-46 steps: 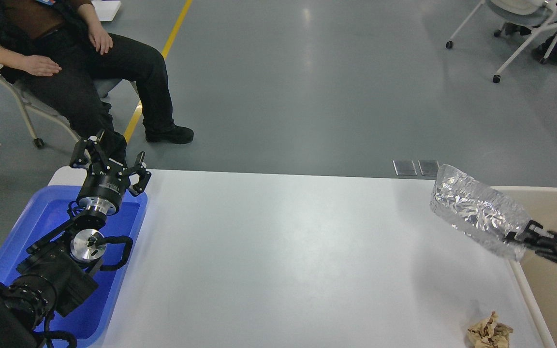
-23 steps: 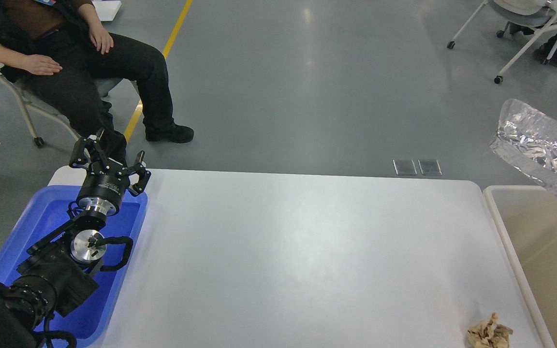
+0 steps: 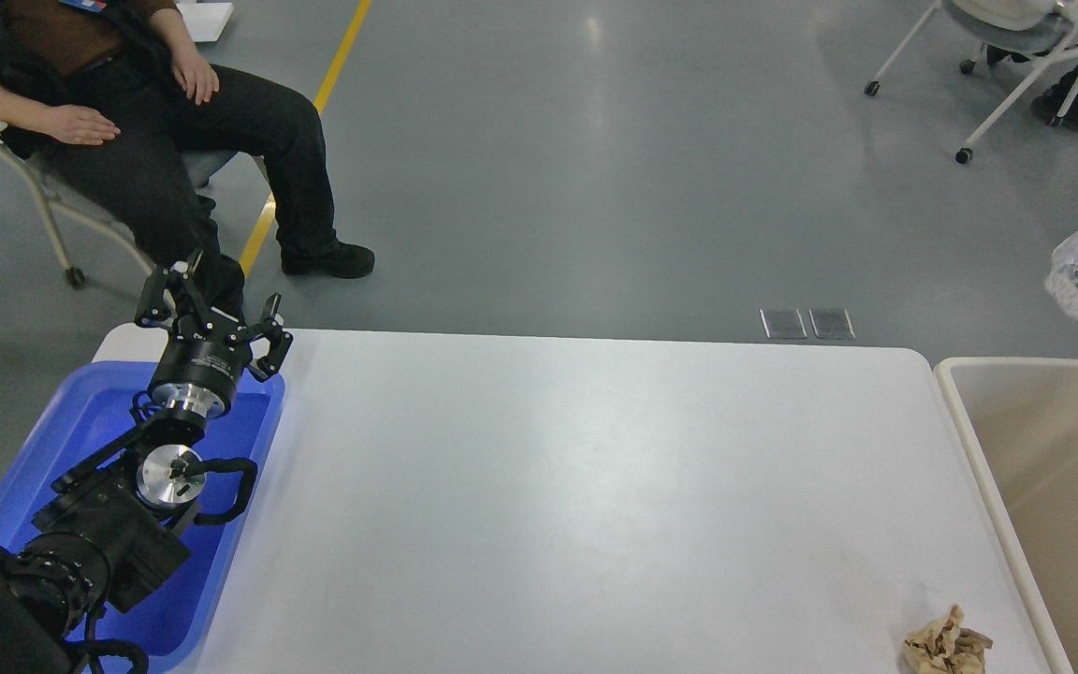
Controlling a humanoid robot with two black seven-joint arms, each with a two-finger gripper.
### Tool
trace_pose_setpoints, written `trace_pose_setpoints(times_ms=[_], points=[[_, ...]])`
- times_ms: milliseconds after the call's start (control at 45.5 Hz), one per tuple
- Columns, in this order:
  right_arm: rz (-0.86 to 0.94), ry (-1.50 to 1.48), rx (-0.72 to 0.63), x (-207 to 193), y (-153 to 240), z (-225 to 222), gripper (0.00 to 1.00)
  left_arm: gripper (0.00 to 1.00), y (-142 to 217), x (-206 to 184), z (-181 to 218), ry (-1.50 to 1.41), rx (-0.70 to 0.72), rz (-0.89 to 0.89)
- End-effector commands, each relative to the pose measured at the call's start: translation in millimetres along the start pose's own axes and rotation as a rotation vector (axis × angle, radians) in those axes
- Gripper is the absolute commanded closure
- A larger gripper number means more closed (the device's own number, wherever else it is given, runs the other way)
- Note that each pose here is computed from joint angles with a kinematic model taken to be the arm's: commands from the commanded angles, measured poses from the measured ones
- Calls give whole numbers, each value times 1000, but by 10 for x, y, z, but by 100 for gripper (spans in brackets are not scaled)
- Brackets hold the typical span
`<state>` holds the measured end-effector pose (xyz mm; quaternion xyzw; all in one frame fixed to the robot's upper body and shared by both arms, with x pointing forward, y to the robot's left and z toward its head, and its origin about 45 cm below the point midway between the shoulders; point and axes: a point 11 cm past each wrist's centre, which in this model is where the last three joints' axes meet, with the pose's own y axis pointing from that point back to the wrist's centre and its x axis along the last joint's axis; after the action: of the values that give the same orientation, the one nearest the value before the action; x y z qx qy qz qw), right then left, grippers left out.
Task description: Tidy desktop
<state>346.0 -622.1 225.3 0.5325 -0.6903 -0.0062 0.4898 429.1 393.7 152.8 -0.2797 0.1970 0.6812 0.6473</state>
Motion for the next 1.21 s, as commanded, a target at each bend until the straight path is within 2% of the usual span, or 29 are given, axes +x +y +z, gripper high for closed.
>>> trace_pose_setpoints(times_ms=[0, 286, 462, 857, 879, 901, 923, 1187], points=[[173, -124, -142, -280, -147, 479, 100, 0, 6, 6, -3, 0, 1, 1], [148, -153, -235, -799, -173, 825, 100, 0, 6, 6, -3, 0, 1, 1], [126, -163, -273, -893, -125, 1039, 100, 0, 0, 0, 0, 0, 0, 0], [122, -172, -299, -938, -86, 1181, 100, 0, 6, 6, -3, 0, 1, 1], [123, -179, -300, -941, -83, 1190, 80, 0, 6, 8, -3, -1, 1, 3], [123, -187, -302, -936, -80, 1200, 38, 0, 6, 8, -3, -1, 1, 3], [124, -195, -304, -937, -79, 1202, 0, 0, 6, 8, -3, -1, 1, 3], [128, -208, -311, -930, -62, 1252, 0, 0, 6, 8, -3, -1, 1, 3]])
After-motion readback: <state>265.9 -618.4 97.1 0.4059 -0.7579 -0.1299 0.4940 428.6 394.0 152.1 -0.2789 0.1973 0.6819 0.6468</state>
